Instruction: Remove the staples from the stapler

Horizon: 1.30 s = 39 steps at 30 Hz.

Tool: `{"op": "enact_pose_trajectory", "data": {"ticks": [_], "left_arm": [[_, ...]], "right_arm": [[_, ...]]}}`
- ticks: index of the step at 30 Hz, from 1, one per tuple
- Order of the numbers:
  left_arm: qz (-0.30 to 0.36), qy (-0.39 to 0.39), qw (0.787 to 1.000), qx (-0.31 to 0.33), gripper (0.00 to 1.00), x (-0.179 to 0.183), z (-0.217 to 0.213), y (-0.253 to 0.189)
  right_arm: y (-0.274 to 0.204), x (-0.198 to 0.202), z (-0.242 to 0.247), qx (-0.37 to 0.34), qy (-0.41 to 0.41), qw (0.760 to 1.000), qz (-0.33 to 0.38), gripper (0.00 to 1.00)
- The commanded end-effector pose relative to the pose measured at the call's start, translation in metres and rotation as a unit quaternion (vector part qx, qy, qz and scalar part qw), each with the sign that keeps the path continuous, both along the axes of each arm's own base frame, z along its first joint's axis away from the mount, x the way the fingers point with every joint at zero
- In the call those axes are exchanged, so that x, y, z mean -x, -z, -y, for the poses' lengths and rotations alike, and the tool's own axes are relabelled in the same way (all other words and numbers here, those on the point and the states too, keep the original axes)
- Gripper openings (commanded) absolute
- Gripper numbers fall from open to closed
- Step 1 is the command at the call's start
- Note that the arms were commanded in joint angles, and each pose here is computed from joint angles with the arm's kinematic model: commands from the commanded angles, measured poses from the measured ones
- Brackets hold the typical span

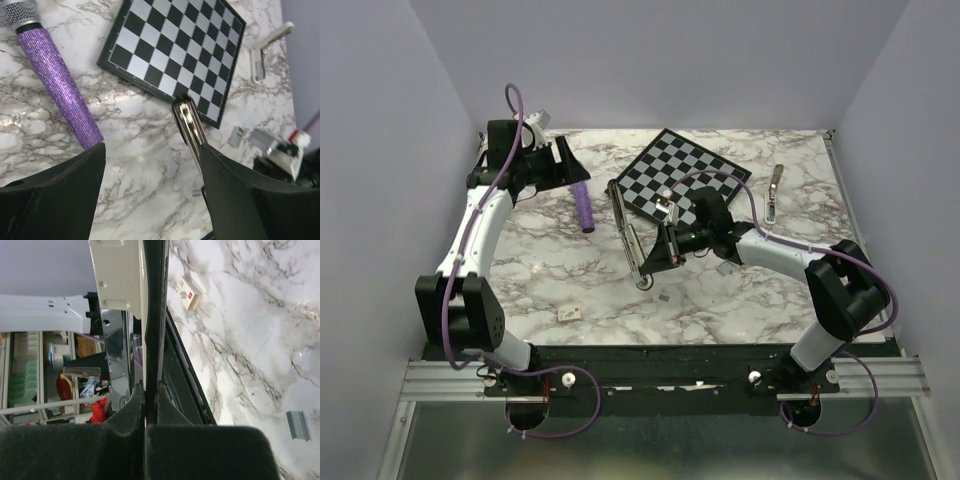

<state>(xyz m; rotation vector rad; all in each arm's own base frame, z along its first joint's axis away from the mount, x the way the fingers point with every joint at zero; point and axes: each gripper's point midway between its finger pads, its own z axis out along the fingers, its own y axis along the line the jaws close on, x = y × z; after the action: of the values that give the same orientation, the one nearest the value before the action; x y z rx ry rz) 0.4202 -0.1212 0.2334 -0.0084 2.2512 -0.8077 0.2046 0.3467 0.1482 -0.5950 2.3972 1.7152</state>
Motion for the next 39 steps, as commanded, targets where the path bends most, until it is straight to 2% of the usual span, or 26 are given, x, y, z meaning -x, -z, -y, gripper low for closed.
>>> {"op": "enact_pose_trajectory", "data": {"ticks": [1,2,4,5,6,9,17,22,31,39], "left_arm": [[0.053,0.067,0.994,0.070,0.82,0.054,0.021,-0.043],[0.041,0.069,0.992,0.099,0.82,0.070,0.026,-0.038],[0.080,0.089,0.983,0.136,0.82,0.079,0.035,-0.053],[0.067,0.086,0.980,0.169,0.84,0.093,0.039,-0.052],[0.107,0.097,0.972,0.183,0.84,0.092,0.043,-0.066],[0.124,0.123,0.956,0.234,0.85,0.109,0.054,-0.081],[0.110,0.143,0.954,0.238,0.86,0.129,0.063,-0.063],[0.135,0.167,0.942,0.257,0.87,0.141,0.072,-0.073],[0.132,0.199,0.931,0.277,0.87,0.153,0.097,-0.074],[0.118,0.204,0.923,0.304,0.74,0.151,0.106,-0.061]], "right_arm": [[-0.058,-0.004,-0.007,-0.100,-0.028,0.993,0.060,0.01],[-0.064,-0.002,-0.008,-0.108,-0.034,0.992,0.061,0.01],[-0.073,-0.002,-0.009,-0.125,-0.036,0.989,0.068,0.01],[-0.077,-0.001,-0.009,-0.130,-0.040,0.988,0.072,0.01],[-0.079,-0.001,-0.009,-0.133,-0.042,0.987,0.076,0.01],[-0.083,0.001,-0.008,-0.139,-0.055,0.985,0.089,0.01],[-0.107,0.007,-0.005,-0.167,-0.058,0.977,0.122,0.01],[-0.119,0.012,-0.005,-0.190,-0.068,0.971,0.128,0.01],[-0.121,0.012,-0.006,-0.192,-0.070,0.970,0.128,0.01],[-0.121,0.018,-0.004,-0.199,-0.073,0.969,0.127,0.01]]}}
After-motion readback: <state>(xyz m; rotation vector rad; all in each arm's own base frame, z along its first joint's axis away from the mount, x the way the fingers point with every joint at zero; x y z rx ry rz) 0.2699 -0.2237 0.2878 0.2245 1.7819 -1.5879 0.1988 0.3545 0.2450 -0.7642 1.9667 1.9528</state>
